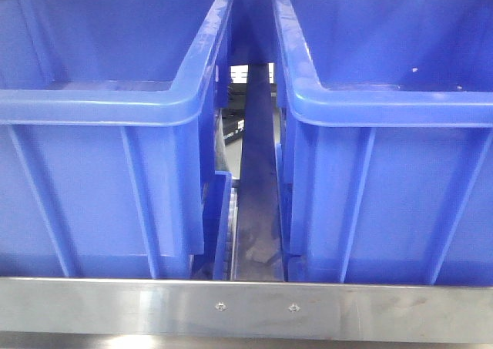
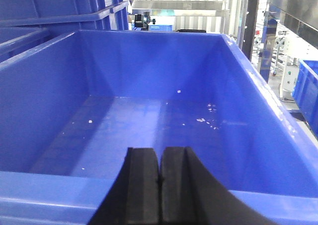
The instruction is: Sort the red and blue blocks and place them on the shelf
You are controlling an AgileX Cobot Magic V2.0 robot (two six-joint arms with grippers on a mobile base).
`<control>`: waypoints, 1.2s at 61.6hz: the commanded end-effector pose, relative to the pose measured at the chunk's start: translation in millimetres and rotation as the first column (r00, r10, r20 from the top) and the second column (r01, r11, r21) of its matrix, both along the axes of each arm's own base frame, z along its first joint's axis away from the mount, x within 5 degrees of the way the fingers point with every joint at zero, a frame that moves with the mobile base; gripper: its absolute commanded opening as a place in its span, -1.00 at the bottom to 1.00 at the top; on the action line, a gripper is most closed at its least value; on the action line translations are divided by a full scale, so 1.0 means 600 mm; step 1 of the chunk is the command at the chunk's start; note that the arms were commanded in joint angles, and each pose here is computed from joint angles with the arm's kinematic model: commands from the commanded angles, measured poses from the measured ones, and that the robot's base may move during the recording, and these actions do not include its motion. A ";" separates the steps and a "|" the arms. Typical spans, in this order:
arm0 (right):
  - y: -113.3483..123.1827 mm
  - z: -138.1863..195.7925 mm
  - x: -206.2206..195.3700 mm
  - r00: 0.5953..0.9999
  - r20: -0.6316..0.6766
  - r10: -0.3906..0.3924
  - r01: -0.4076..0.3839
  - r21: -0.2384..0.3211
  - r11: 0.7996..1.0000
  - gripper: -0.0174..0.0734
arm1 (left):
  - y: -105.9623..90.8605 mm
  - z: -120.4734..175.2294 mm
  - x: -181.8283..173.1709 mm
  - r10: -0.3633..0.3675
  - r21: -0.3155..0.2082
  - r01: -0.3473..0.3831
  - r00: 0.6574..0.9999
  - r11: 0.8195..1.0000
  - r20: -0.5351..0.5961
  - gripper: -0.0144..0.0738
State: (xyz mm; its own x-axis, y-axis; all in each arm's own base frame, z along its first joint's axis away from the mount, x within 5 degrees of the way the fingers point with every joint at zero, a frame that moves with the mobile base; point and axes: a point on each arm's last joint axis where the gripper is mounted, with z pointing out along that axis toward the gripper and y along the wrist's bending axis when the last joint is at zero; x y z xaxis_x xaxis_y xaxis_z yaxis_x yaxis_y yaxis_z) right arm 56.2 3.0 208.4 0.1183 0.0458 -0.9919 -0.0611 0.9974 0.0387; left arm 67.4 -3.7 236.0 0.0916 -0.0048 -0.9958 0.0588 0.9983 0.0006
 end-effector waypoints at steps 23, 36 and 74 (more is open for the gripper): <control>-0.002 0.028 -0.008 0.991 0.136 -0.017 0.017 -0.001 1.000 -0.49 | 0.001 -0.046 -0.020 -0.005 -0.031 0.006 0.999 1.000 0.041 -0.39; -0.002 0.028 -0.008 0.991 0.134 -0.017 0.017 -0.001 1.000 -0.49 | 0.001 -0.046 -0.020 -0.004 -0.032 0.006 0.999 0.999 0.043 -0.39; -0.002 0.028 -0.008 0.991 0.134 -0.017 0.017 -0.001 1.000 -0.49 | 0.001 -0.046 -0.020 -0.004 -0.032 0.006 0.999 0.999 0.043 -0.39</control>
State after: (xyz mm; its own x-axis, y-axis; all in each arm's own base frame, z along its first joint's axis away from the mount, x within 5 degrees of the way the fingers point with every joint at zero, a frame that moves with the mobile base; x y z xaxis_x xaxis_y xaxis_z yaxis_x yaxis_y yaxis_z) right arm 56.2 3.0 208.6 0.1205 0.0440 -0.9917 -0.0607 0.9975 0.0369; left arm 56.0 -4.1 210.4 0.0716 -0.0159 -0.9973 0.0718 0.9974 -0.0107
